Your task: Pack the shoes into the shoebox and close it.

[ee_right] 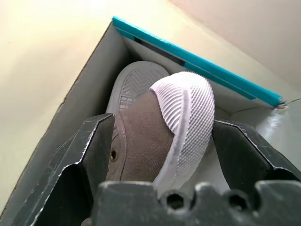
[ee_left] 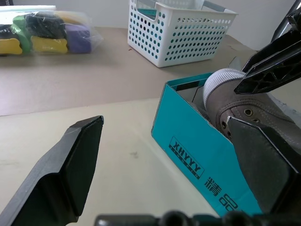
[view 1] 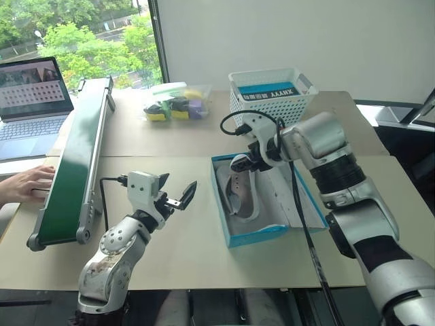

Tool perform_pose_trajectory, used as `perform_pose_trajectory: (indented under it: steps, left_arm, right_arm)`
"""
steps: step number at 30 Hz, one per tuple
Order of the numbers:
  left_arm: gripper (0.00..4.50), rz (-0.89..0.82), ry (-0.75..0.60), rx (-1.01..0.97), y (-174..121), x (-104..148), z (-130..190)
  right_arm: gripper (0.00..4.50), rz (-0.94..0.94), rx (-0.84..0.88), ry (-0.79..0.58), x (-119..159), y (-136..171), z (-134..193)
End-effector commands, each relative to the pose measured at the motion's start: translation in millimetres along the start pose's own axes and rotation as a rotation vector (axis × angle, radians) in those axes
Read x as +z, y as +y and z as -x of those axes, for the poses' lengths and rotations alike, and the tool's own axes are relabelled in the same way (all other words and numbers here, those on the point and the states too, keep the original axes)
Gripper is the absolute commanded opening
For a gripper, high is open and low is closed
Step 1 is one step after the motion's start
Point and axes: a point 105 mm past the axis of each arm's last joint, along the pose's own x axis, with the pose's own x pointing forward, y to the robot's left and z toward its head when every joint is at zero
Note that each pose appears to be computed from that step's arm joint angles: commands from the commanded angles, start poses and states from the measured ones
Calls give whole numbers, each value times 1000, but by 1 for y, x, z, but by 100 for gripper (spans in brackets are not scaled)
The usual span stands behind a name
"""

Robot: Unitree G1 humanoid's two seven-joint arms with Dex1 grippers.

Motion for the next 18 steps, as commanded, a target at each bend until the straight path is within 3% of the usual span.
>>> perform_pose_trajectory:
  steps: [1, 4, 9, 18]
  left_arm:
    - [450, -6, -26, -21, -3, 8, 0]
    - [450, -5, -23, -22, -4, 7, 0]
    - [450, -5, -22, -23, -4, 7, 0]
    - [450, -5, -17, -23, -2, 6, 0]
  right_arm:
    - [387, 74, -104, -121, 27, -21, 16]
    - [387, 136, -165, -190, 41, -31, 23]
    - [387, 204, -113, -247, 54, -18, 31]
    - [387, 331, 137, -171, 27, 26, 33]
